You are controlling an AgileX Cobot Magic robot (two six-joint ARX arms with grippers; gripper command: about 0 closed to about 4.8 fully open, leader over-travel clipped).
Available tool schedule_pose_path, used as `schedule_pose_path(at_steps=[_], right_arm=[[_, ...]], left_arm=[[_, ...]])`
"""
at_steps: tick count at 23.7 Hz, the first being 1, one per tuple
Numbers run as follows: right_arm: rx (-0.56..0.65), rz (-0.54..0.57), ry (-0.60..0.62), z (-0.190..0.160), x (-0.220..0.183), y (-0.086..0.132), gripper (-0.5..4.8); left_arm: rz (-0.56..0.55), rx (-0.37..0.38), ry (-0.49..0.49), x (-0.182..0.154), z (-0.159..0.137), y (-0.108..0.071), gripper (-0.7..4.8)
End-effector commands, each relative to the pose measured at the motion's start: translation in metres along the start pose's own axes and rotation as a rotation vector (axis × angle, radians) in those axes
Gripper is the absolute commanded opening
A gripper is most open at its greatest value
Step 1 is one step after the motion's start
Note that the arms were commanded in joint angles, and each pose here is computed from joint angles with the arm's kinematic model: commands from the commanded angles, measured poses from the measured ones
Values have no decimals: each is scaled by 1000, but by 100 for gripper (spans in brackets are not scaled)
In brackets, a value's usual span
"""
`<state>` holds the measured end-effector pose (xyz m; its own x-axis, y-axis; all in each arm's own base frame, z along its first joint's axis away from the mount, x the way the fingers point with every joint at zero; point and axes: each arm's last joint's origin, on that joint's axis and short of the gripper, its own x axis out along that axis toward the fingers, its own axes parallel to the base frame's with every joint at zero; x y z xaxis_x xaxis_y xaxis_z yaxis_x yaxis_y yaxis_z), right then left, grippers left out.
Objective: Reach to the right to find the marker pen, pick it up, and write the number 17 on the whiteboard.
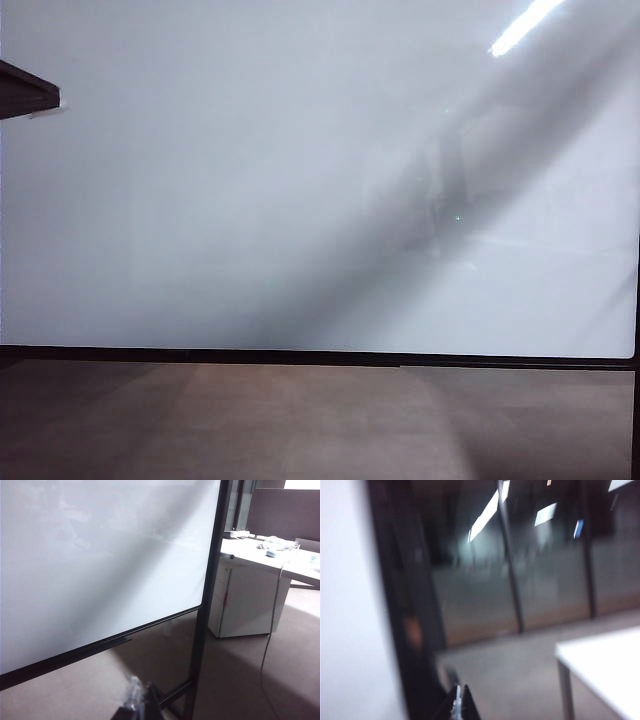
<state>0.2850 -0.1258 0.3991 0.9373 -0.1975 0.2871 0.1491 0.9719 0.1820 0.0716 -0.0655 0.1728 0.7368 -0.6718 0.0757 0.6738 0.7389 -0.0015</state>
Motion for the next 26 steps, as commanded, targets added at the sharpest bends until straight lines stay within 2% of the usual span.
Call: schedule_pose_path(at_steps=[1, 3, 5, 6, 7, 8, 10, 12, 14, 20, 26], right_arm=[[21, 69, 86, -39, 21, -19, 40], [35, 86, 135, -69, 27, -28, 197], [42, 86, 148, -95, 22, -33, 220], [38, 89, 150, -104, 18, -34, 256], [31, 92, 147, -117, 10, -35, 318], [28, 94, 136, -126, 5, -36, 337], [22, 102, 117, -153, -4, -41, 337], [41, 178, 181, -184, -5, -47, 337], [46, 191, 193, -202, -4, -51, 337], [6, 190, 220, -240, -6, -59, 336], [9, 206, 239, -259, 7, -61, 327]], left_arm=[[-2, -3, -12, 0, 1, 0, -5], [-3, -3, -12, 0, 1, 0, -5], [-4, -3, -11, 0, 1, 0, -5], [-3, -3, -12, 0, 1, 0, -5], [-8, -3, -11, 0, 1, -1, -5], [-12, -3, -12, 0, 1, -1, -5], [-24, -4, -12, 0, 1, -2, -5], [-53, -7, -11, 0, 1, -5, -5], [-67, -8, -12, 0, 1, -6, -5], [-68, -8, -11, 0, 1, -6, -5], [-68, -8, -12, 0, 1, -6, -5]])
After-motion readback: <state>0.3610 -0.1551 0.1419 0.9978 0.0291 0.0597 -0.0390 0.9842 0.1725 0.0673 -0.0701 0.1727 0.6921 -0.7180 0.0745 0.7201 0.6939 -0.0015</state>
